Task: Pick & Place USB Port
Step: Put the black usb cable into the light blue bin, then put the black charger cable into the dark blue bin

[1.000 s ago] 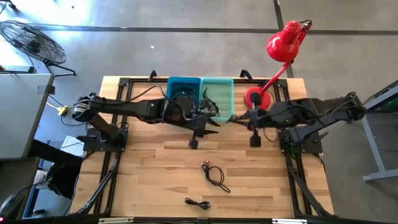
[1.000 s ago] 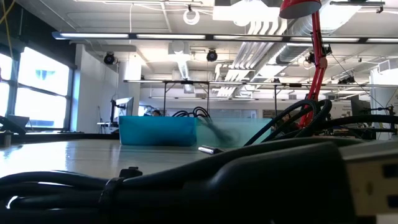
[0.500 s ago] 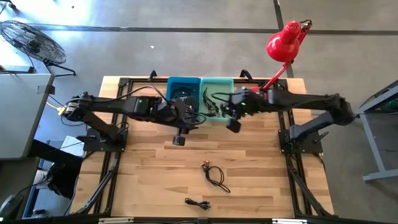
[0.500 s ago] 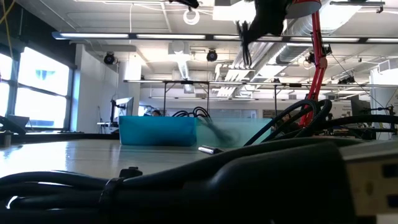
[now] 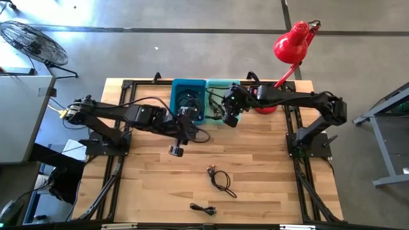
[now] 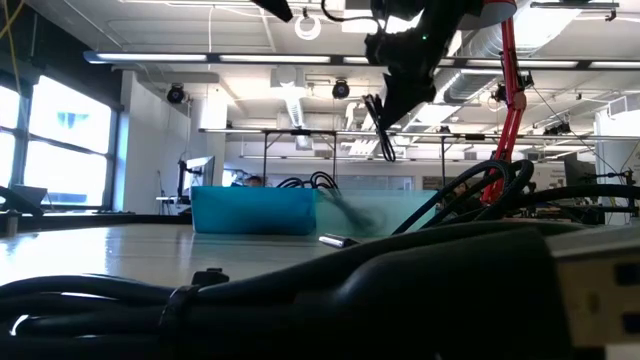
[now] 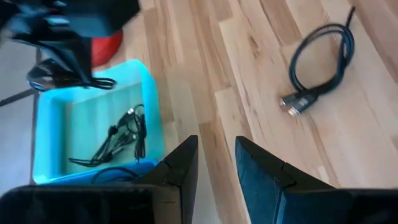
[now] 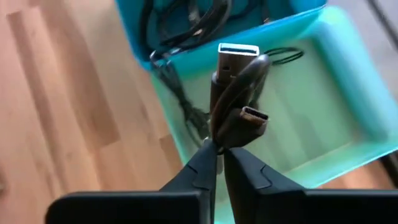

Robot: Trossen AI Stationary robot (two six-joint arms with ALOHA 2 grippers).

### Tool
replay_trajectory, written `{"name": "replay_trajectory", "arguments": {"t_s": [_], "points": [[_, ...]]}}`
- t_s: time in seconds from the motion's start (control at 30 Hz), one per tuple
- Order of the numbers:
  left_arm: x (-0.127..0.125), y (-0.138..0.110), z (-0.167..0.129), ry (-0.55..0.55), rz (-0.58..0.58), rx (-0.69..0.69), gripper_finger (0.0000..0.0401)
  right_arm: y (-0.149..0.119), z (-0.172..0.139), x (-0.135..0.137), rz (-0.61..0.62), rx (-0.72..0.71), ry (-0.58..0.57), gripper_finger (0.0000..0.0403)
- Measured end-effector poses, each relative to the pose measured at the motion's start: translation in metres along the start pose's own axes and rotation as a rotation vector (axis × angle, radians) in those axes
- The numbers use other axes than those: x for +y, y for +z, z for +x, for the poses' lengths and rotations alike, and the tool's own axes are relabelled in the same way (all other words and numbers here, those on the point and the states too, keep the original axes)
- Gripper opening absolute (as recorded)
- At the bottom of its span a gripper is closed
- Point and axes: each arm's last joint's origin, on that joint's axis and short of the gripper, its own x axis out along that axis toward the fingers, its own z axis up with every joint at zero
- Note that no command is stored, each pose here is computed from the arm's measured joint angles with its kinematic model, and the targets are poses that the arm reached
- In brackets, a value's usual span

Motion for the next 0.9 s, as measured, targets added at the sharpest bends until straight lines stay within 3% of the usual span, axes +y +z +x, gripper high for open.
{"name": "replay_trajectory", "arguments": {"t_s": [0.57, 0.77, 0.9], "points": [[-0.003, -0.002, 0.000, -0.034, 0.010, 0.017, 0.0103, -0.003, -0.008, 0.003, -0.136, -0.002, -0.127, 0.0103], [-0.005, 0.000, 0.000, -0.097, 0.059, -0.018, 0.0103, -0.011, -0.061, 0.013, -0.164, -0.118, -0.118, 0.0103], [-0.007, 0.005, 0.008, -0.145, 0.120, -0.059, 0.0103, -0.026, -0.118, 0.018, -0.142, -0.271, -0.018, 0.0099]]}}
